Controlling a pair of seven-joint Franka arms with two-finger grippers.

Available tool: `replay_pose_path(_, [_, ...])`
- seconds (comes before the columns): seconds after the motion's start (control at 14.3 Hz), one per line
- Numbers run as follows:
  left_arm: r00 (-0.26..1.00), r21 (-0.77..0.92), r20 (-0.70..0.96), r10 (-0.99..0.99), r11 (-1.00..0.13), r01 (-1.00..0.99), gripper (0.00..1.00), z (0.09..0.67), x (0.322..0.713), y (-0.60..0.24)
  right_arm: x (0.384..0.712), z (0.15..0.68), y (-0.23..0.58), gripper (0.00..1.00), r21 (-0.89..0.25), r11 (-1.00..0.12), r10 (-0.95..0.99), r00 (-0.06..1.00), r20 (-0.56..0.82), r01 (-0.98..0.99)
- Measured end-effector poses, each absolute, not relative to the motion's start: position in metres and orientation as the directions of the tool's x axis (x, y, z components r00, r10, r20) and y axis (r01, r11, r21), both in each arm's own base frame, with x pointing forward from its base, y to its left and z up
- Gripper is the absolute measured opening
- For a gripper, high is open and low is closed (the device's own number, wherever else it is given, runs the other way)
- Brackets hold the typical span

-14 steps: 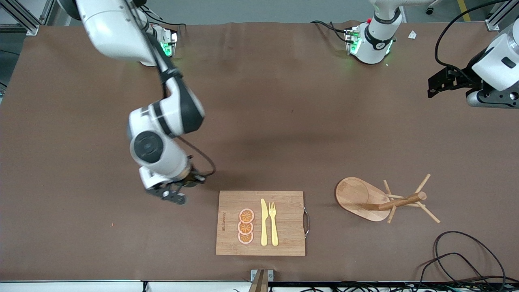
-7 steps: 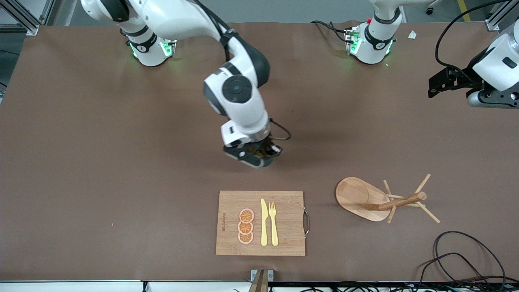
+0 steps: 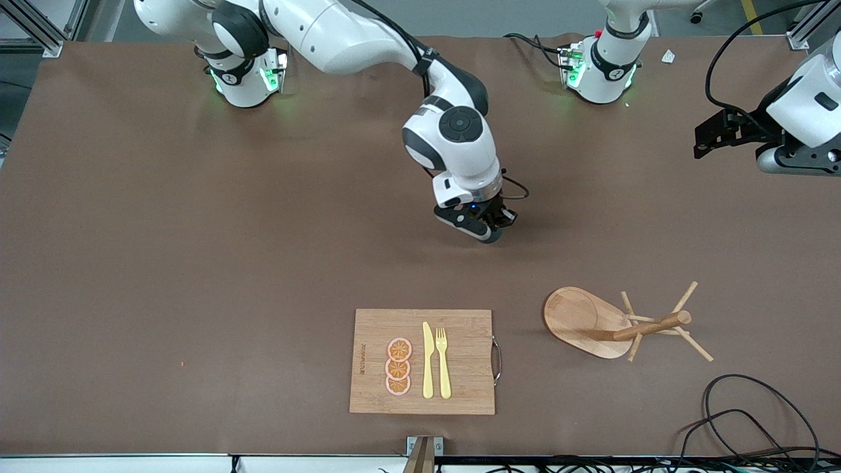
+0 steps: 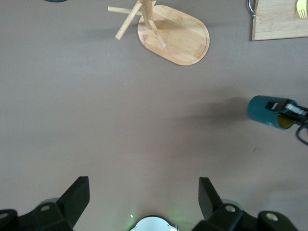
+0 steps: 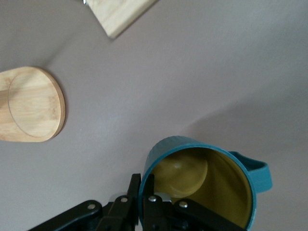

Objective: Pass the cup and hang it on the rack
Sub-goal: 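Carry the teal mug with the right gripper toward the table center, then set the mug down, release, and withdraw the right gripper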

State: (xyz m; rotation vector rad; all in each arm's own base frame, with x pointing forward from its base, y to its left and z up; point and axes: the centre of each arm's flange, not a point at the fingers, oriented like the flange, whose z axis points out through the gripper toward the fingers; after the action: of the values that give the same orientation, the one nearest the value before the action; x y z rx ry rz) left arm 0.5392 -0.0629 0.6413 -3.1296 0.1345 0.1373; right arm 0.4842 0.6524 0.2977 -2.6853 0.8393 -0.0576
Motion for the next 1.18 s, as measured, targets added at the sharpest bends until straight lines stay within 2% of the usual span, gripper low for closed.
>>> replay_pose_path(0.07, [0.992,-0.002,-0.088,-0.085,-0.996,-0.086,1.00,0.641,0.539,-0.063,0.482,0.289,0.656,0.07,-0.333,-0.767,-0.564,0.824,-0.058,-0.549])
replay_pose_path(0.21, [0.992,-0.002,-0.088,-0.085,-0.996,-0.086,1.00,0.641,0.539,-0.063,0.482,0.269,0.658,0.17,-0.347,-0.760,-0.568,0.822,-0.055,-0.549])
replay_pose_path(0.28, [0.992,-0.002,-0.088,-0.085,-0.996,-0.086,1.00,0.641,0.539,-0.063,0.483,0.263,0.657,0.17,-0.347,-0.760,-0.569,0.820,-0.053,-0.550])
replay_pose_path(0.35, [0.992,-0.002,-0.088,-0.085,-0.996,-0.086,1.00,0.641,0.539,-0.063,0.484,0.263,0.657,0.23,-0.348,-0.759,-0.570,0.820,-0.052,-0.550])
replay_pose_path(0.56, [0.992,-0.002,-0.088,-0.085,-0.996,-0.086,1.00,0.641,0.539,-0.063,0.493,0.282,0.655,0.50,-0.363,-0.749,-0.578,0.815,-0.051,-0.554])
replay_pose_path(0.63, [0.992,-0.002,-0.088,-0.085,-0.996,-0.086,1.00,0.641,0.539,-0.063,0.497,0.292,0.652,0.62,-0.357,-0.748,-0.582,0.811,-0.051,-0.559])
replay_pose_path(0.91, [0.992,-0.002,-0.088,-0.086,-0.996,-0.086,1.00,0.641,0.539,-0.063,0.532,0.346,0.619,0.99,-0.350,-0.724,-0.619,0.784,-0.051,-0.595])
replay_pose_path(1.05, [0.992,-0.002,-0.088,-0.088,-0.996,-0.088,1.00,0.641,0.539,-0.064,0.554,0.370,0.593,1.00,-0.329,-0.743,-0.610,0.792,-0.028,-0.583])
replay_pose_path(1.18, [0.992,-0.002,-0.088,-0.089,-0.996,-0.090,1.00,0.641,0.539,-0.065,0.591,0.393,0.537,1.00,-0.247,-0.802,-0.561,0.828,0.000,-0.544])
